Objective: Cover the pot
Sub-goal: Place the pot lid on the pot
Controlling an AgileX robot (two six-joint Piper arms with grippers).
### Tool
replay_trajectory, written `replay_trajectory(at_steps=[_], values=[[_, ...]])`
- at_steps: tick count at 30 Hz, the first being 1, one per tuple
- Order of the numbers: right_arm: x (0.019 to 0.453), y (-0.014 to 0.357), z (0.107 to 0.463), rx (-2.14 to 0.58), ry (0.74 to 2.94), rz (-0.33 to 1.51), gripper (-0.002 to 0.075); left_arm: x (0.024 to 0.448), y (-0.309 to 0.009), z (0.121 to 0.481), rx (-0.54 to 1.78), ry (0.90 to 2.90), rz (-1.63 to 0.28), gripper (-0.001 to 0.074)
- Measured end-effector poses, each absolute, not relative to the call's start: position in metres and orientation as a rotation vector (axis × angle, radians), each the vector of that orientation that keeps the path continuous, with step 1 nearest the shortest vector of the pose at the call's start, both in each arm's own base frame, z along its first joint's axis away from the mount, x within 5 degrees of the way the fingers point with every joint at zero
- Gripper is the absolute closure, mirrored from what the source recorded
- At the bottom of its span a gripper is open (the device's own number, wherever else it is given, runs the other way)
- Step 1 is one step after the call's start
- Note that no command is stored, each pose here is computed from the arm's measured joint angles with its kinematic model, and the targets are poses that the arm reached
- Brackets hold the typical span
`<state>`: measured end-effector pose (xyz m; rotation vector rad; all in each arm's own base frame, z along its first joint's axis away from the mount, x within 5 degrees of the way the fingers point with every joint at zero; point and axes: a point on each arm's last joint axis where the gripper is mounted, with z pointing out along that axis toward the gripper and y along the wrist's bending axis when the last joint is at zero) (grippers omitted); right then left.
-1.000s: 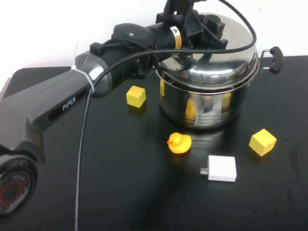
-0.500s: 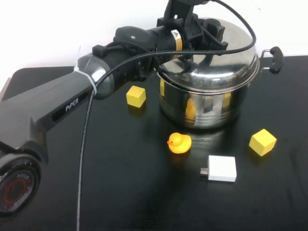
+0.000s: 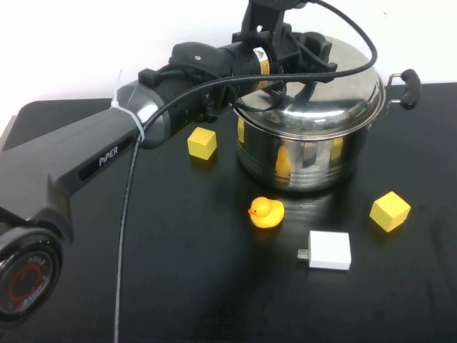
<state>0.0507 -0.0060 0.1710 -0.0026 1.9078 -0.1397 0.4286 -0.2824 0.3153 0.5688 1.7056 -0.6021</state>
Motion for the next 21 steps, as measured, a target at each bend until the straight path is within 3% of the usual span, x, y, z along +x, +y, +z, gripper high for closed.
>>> replay_trajectory(at_steps=[18, 21], values=[[0.0507, -0.006, 0.171, -0.003, 1.908, -0.14, 0.0728, 0.4316, -0.2835, 0.3074, 0.525, 1.738, -0.629, 0.0402], [0.0507, -0.006, 0.171, -0.003, 1.908, -0.14, 0.0728, 0.4317, -0.2835, 0.308, 0.521, 1.738, -0.633, 0.0332]])
